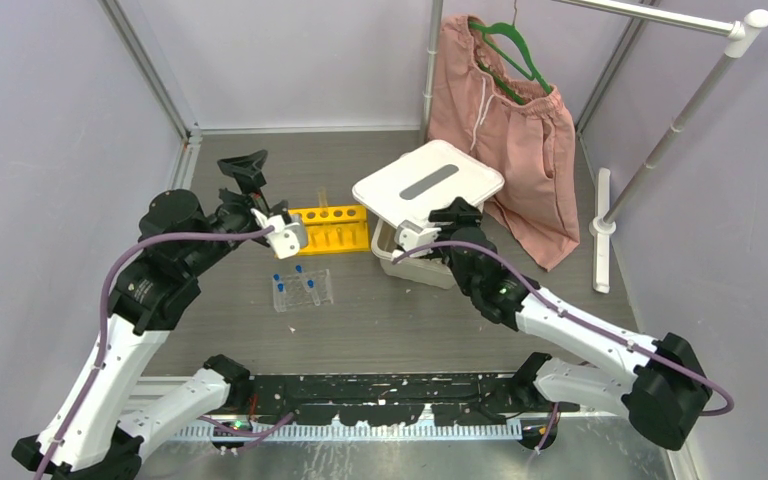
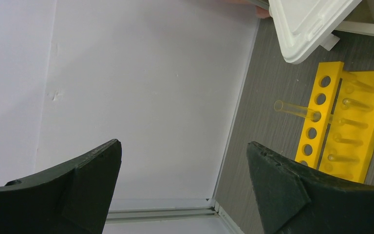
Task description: Organize the chemistry lab equipment
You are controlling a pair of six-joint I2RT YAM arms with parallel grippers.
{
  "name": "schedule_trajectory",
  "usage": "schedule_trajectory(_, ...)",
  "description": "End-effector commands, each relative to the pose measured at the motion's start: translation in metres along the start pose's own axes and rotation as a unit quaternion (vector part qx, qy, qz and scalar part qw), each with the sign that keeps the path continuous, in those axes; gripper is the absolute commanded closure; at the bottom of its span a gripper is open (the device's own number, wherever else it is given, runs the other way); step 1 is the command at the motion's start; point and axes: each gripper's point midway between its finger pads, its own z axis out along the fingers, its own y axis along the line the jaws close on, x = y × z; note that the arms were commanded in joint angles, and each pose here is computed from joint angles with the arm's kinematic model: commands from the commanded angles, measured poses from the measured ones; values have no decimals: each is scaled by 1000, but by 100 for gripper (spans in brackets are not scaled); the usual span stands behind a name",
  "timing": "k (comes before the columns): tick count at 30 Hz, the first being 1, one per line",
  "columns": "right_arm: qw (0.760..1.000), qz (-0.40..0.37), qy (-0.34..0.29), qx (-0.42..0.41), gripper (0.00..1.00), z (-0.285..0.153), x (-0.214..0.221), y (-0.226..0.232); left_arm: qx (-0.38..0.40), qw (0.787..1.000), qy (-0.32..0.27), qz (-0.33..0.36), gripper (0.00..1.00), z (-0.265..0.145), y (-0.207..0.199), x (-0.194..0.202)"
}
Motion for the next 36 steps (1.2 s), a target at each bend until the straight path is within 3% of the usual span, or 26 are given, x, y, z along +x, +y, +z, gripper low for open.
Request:
schedule_trajectory(1,999,37,-9,-6,35,-22,-4,-13,-7,1000,-14,14,0,-4,4,-7)
schedule_trajectory(14,988,14,-7,-155,11,-70,-4,8,11,1000,-14,19,0,3,-2,-5)
schedule_trajectory(17,987,81,-11,-140,10,-79,-11,-10,21,1000,-7,-1,0,6,-5,-3)
schedule_trajectory(19,977,188,-4,-103,10,-81,-20,-34,32,999,7,-36,0,12,-5,0)
schedule_trajectory(21,945,320,20,-57,11,-79,-29,-62,49,994,30,-91,0,21,-6,4)
schedule_trajectory(24,860,501,95,7,25,-64,-32,-82,72,978,66,-185,0,41,-6,9)
schedule_trajectory(30,742,629,234,-2,30,-38,-26,-53,101,936,116,-316,1,102,-12,17)
schedule_trajectory(33,682,683,262,7,32,-29,-14,-39,109,911,132,-375,3,135,-21,22)
schedule_trajectory(36,639,722,265,40,39,-21,2,-37,114,887,151,-422,7,166,-37,30)
